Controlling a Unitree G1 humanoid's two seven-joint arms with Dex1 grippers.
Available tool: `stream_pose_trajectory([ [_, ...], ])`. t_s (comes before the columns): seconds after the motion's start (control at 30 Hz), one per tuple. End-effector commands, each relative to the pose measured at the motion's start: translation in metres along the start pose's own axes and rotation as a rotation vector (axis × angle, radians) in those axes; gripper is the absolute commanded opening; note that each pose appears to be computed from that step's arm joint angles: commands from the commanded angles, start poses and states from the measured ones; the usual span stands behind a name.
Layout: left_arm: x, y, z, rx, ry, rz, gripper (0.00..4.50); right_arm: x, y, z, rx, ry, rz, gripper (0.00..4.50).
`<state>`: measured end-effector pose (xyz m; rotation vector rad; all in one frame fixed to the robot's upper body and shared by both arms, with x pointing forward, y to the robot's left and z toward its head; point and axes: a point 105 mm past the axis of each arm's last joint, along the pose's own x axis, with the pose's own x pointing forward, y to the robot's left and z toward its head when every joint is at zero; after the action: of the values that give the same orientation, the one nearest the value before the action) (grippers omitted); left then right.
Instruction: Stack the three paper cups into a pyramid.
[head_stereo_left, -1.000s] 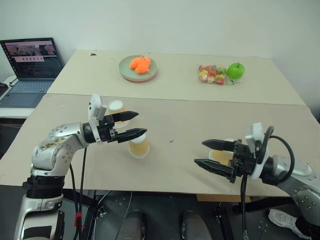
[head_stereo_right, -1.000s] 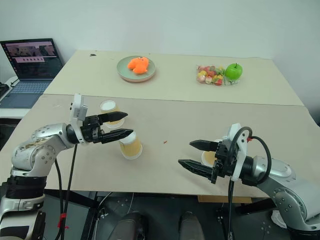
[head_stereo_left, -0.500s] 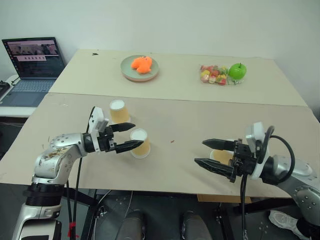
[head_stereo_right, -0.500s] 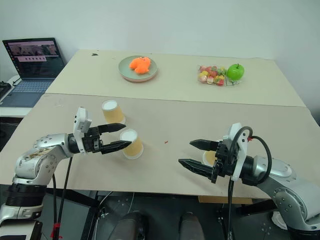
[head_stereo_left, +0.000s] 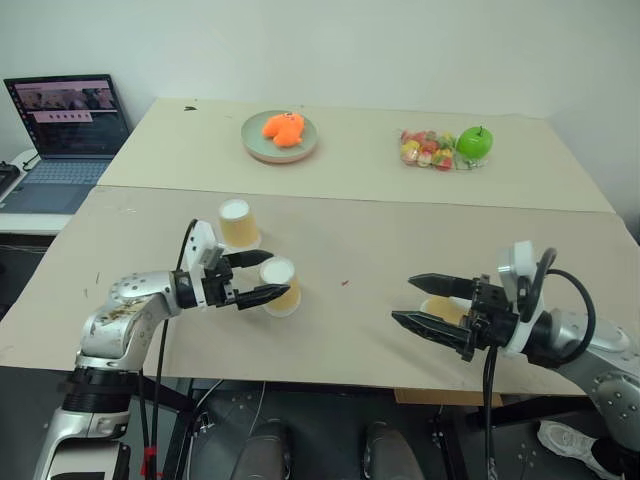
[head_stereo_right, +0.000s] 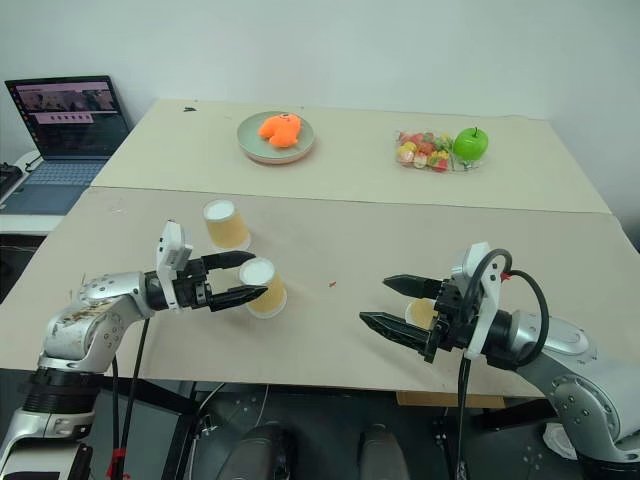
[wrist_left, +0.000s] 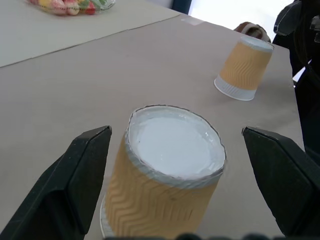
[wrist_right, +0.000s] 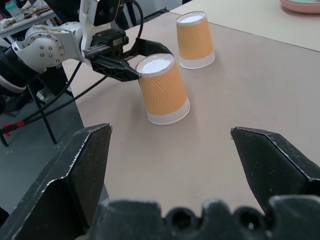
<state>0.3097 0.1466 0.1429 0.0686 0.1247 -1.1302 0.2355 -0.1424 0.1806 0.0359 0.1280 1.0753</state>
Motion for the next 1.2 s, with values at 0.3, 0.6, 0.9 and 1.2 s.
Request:
stream_pose_trajectory([
  [0.3, 0.007, 0.003, 0.003, 0.062, -0.023, 0.026, 3.19, -0.002, 0.003, 0.012, -0.043, -0.047, -0.006, 4.5],
  [0.6, 0.031, 0.009, 0.033, 0.174, -0.08, 0.008, 2.85, -0.003, 0.001, 0.016, -0.049, -0.052, -0.013, 4.5],
  [0.9, 0.085, -0.015, 0.041, 0.134, -0.076, -0.278, 2.85, -0.008, 0.014, 0.014, -0.036, -0.044, 0.005, 4.5],
  [1.2, 0.108, -0.005, 0.028, 0.121, -0.028, -0.325, 2.85, -0.013, 0.021, 0.013, -0.04, -0.059, -0.05, 4.5],
])
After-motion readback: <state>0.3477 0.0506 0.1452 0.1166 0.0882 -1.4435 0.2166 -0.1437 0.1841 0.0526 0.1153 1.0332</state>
